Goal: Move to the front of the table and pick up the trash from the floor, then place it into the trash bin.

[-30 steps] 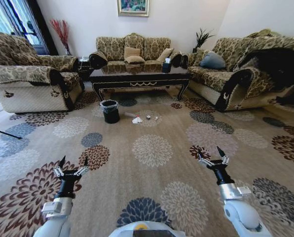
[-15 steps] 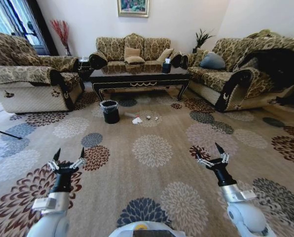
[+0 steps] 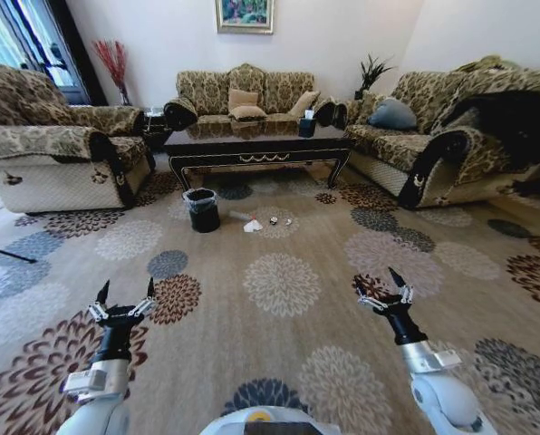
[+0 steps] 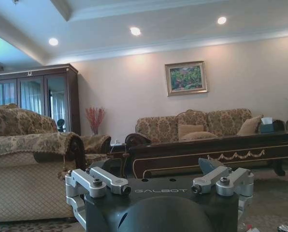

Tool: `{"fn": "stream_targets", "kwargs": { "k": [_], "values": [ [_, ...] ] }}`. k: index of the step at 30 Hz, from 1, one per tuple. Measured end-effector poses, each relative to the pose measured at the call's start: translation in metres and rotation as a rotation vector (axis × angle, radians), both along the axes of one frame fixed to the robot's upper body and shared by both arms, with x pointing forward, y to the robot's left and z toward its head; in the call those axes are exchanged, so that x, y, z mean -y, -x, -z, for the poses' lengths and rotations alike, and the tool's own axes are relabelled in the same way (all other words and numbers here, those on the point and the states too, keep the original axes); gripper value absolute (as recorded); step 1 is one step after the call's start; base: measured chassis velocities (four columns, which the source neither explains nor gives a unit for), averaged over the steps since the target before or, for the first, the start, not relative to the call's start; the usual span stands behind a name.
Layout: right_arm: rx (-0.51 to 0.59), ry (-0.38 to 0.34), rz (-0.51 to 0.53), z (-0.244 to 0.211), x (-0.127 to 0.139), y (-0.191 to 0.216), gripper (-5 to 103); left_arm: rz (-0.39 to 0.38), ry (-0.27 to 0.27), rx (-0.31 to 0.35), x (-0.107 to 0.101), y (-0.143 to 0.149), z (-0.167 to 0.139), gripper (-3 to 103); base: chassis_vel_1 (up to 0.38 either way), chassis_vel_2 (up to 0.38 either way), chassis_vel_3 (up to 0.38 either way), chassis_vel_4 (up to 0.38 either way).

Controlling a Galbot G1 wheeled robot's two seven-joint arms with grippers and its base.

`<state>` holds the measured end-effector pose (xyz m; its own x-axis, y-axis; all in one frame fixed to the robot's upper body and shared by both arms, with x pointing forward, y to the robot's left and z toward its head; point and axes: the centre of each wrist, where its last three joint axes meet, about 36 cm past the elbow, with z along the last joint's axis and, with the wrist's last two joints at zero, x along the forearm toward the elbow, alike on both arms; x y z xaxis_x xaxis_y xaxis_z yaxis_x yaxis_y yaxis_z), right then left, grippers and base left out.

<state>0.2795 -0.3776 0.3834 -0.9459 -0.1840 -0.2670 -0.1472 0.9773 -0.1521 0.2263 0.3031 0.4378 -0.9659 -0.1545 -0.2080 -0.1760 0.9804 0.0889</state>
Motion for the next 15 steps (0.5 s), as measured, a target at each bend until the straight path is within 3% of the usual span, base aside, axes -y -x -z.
{"fn": "stream_targets", "kwargs": {
  "k": [3,12,15],
  "values": [
    [-0.004,-0.005,-0.004,0.002,-0.002,-0.001,100,0.007,0.04,0.006,0.002,0.001,-0.004,100,-0.286,0.289,0.294,-0.272],
    [-0.019,-0.019,-0.004,0.014,-0.01,0.002,100,0.007,0.037,0.008,0.004,0.003,-0.004,100,-0.347,0.312,0.341,-0.327],
    [-0.022,-0.016,-0.01,0.017,-0.012,0.002,100,0.011,0.088,0.003,0.006,0.005,-0.004,100,-0.362,0.37,0.368,-0.366]
  ]
}}
